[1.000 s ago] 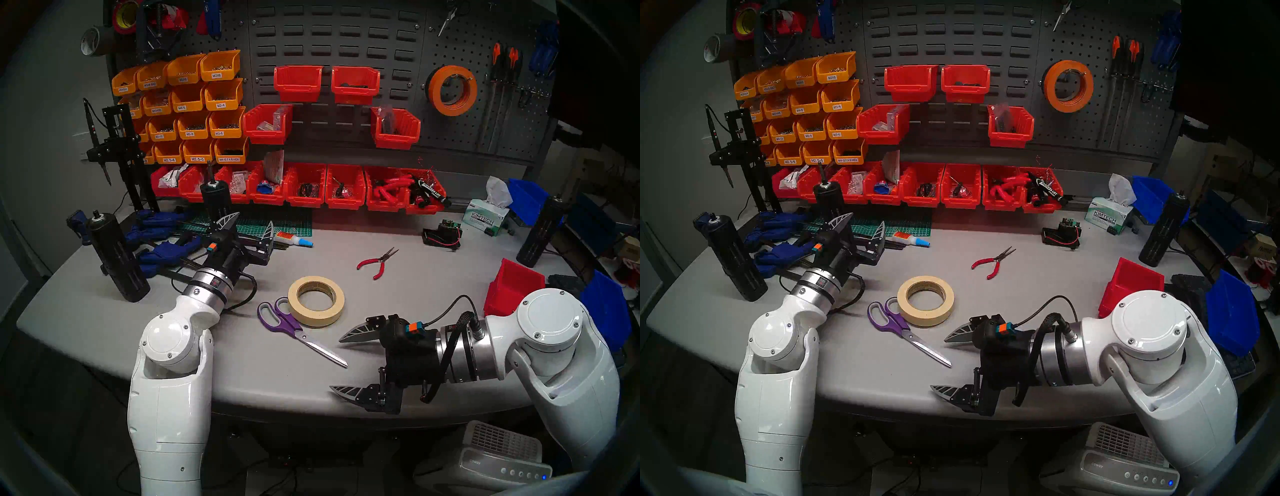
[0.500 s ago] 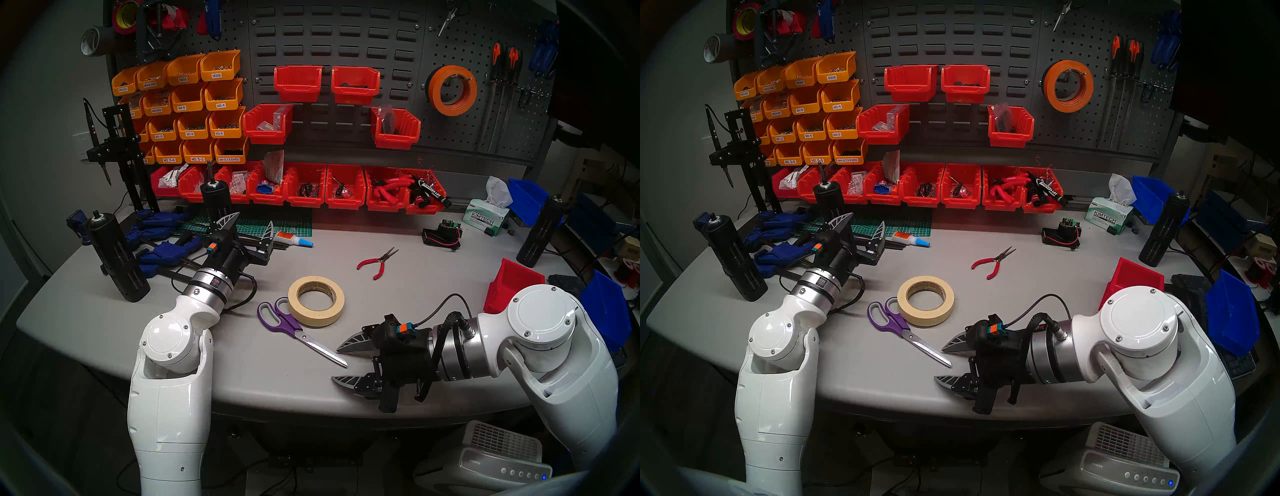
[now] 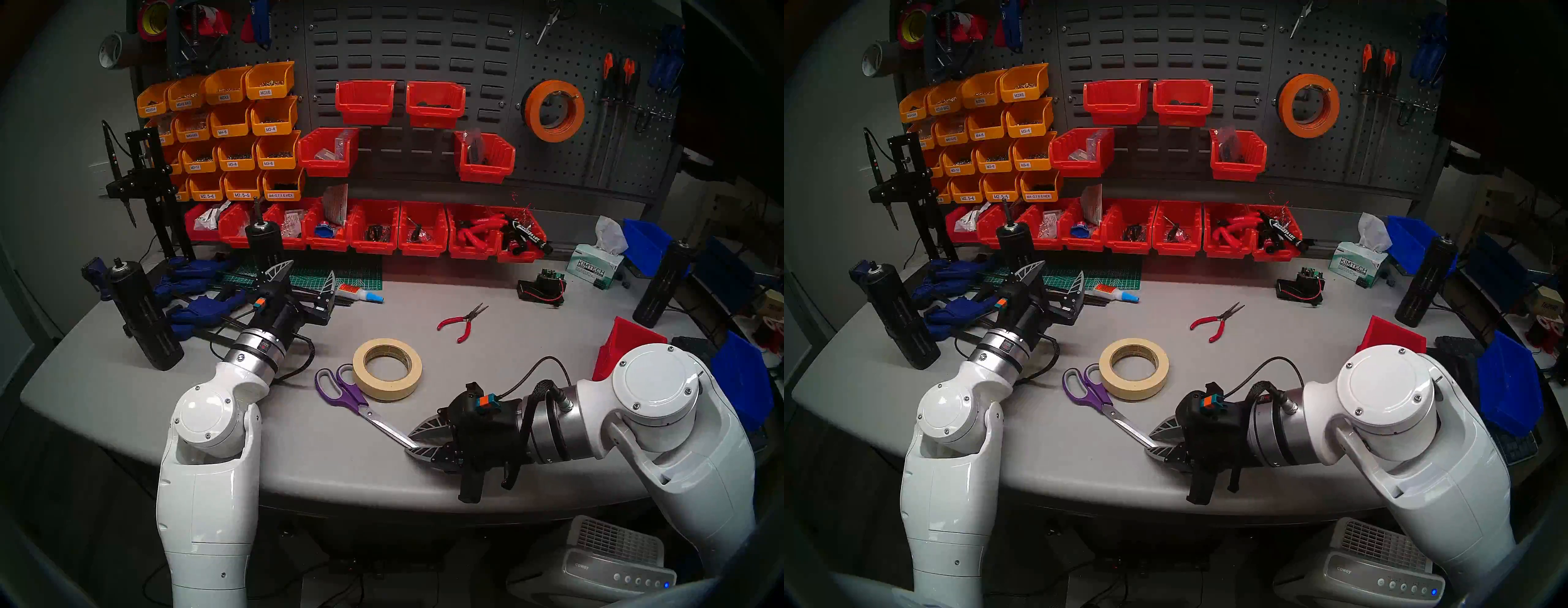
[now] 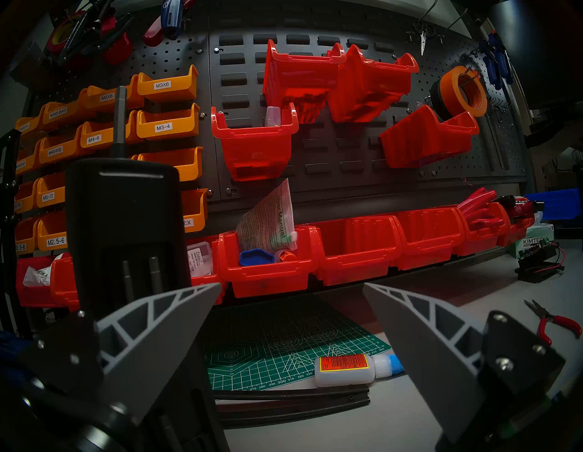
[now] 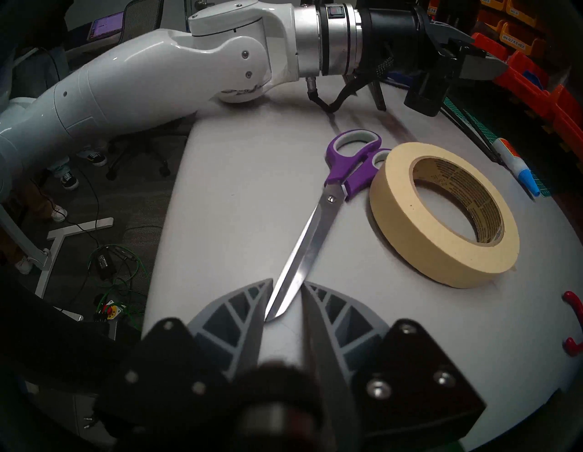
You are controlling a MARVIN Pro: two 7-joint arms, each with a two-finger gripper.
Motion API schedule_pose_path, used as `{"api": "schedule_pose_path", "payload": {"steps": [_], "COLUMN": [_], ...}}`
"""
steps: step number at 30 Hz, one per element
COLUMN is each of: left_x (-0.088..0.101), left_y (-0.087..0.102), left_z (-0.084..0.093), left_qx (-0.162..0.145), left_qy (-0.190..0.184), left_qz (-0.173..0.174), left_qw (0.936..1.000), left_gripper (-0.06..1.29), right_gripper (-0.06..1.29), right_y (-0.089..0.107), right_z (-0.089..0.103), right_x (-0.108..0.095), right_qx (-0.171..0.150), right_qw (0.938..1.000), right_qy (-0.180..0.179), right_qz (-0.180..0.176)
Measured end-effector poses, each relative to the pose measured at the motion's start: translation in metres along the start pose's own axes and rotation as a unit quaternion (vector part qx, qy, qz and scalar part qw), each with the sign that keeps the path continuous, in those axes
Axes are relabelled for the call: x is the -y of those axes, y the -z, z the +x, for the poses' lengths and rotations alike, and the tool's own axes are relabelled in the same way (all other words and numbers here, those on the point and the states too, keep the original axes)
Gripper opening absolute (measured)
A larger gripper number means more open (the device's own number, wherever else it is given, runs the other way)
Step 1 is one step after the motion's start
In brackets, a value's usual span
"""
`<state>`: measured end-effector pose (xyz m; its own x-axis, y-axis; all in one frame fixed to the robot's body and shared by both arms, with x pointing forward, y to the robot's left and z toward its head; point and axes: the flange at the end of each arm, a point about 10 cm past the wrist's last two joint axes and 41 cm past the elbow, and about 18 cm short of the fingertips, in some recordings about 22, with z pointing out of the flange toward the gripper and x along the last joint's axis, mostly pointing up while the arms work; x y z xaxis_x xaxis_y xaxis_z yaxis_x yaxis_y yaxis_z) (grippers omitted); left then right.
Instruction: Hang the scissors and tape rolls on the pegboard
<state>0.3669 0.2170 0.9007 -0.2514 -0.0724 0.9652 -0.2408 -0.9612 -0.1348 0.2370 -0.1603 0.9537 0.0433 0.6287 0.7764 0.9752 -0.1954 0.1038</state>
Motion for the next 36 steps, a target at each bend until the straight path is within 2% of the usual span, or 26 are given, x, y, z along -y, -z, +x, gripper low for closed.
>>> {"api": "schedule_pose_path", "payload": {"steps": [1,2,3,11,13,14,19,26,36], "left_x": [0.000,0.000,0.000,0.000,0.000,0.000,0.000,0.000,0.000], "left_y": [0.000,0.000,0.000,0.000,0.000,0.000,0.000,0.000,0.000], "left_z": [0.000,0.000,0.000,0.000,0.000,0.000,0.000,0.000,0.000], "left_qx": [0.000,0.000,0.000,0.000,0.000,0.000,0.000,0.000,0.000], "left_qy": [0.000,0.000,0.000,0.000,0.000,0.000,0.000,0.000,0.000], "left_qz": [0.000,0.000,0.000,0.000,0.000,0.000,0.000,0.000,0.000], "left_qw": [1.0000,1.0000,1.0000,1.0000,1.0000,1.0000,1.0000,1.0000,1.0000], "left_gripper": [1.23,1.23,1.23,1.23,1.23,1.23,1.23,1.23,1.23], "right_gripper": [0.55,0.40,0.37,0.33,0.26,0.16,-0.04,-0.04,-0.04], "right_y": [0.000,0.000,0.000,0.000,0.000,0.000,0.002,0.004,0.013], "right_z": [0.000,0.001,0.001,0.004,0.004,0.004,0.005,0.005,0.017], "right_x": [0.000,0.000,0.000,-0.002,-0.003,-0.003,-0.004,-0.007,-0.012], "right_qx": [0.001,0.001,0.002,0.007,0.008,0.009,0.012,0.012,-0.023], "right_qw": [1.0000,1.0000,1.0000,0.9999,0.9999,0.9999,0.9999,0.9998,0.9994], "right_qy": [0.000,0.001,0.002,0.007,0.008,0.008,0.009,0.010,0.026], "right_qz": [0.000,0.000,0.000,-0.004,-0.005,-0.006,-0.006,-0.010,-0.007]}}
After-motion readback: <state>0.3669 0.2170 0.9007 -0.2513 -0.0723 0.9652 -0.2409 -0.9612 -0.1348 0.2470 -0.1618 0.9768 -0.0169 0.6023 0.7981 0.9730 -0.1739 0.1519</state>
